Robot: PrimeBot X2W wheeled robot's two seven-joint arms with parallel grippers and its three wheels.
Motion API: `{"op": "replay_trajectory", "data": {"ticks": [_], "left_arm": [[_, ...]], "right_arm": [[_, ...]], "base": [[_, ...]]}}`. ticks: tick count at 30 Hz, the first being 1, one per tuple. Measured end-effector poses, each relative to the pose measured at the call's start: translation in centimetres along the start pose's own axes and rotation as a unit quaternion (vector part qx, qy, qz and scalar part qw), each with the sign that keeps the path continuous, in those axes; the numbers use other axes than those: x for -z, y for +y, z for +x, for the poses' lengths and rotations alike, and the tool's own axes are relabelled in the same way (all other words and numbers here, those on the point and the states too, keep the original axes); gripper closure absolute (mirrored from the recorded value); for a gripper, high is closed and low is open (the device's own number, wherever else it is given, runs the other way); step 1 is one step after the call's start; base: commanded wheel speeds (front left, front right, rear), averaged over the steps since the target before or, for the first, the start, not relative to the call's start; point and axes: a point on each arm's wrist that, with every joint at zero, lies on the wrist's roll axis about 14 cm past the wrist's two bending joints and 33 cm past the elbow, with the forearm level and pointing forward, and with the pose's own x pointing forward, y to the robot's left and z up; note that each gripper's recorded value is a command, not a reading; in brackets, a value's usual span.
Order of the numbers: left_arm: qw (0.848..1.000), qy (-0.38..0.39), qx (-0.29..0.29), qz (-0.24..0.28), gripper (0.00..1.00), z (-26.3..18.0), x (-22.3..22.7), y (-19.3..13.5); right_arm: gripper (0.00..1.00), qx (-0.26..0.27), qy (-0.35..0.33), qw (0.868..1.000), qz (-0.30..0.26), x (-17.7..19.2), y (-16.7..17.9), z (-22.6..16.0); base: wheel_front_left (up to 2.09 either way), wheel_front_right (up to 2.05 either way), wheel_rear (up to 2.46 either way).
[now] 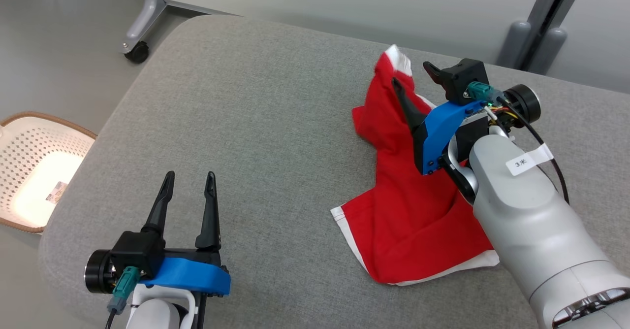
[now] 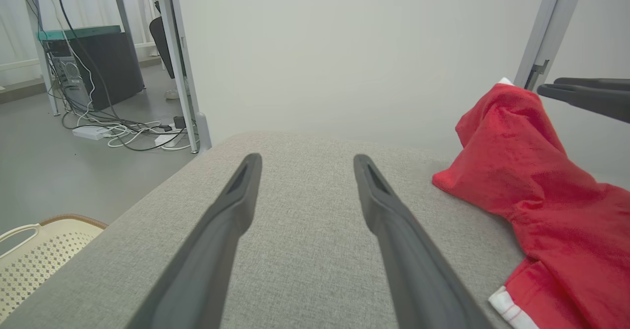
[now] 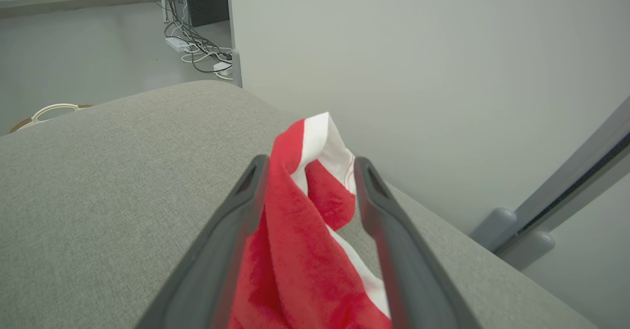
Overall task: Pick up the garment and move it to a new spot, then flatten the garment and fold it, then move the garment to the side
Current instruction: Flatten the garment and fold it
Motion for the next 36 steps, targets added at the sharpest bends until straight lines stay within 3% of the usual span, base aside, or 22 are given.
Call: {"op": "replay_trajectory", "data": {"ticks": [9, 19, 27, 36], "left_arm": [[1.000, -0.002, 0.009, 0.003, 0.00, 0.4, 0.1, -0.5], [0.999, -0.015, 0.040, 0.008, 0.00, 0.4, -0.4, -2.2], [0.998, -0.017, 0.061, 0.009, 0.00, 0.6, -0.5, -3.5], [0.998, -0.011, 0.067, 0.010, 0.00, 0.8, -0.1, -3.8]], "right_arm": [[0.00, 0.046, -0.018, 0.999, -0.002, 0.0, -3.7, -3.0], [0.00, 0.136, -0.018, 0.990, 0.023, 2.9, -9.5, -10.9], [0.00, 0.162, 0.014, 0.985, 0.056, 7.8, -9.2, -15.6], [0.00, 0.132, 0.063, 0.984, 0.105, 11.8, -4.8, -16.3]], "base": [[0.00, 0.00, 0.00], [0.00, 0.00, 0.00], [0.00, 0.00, 0.00], [0.00, 0.00, 0.00]]}}
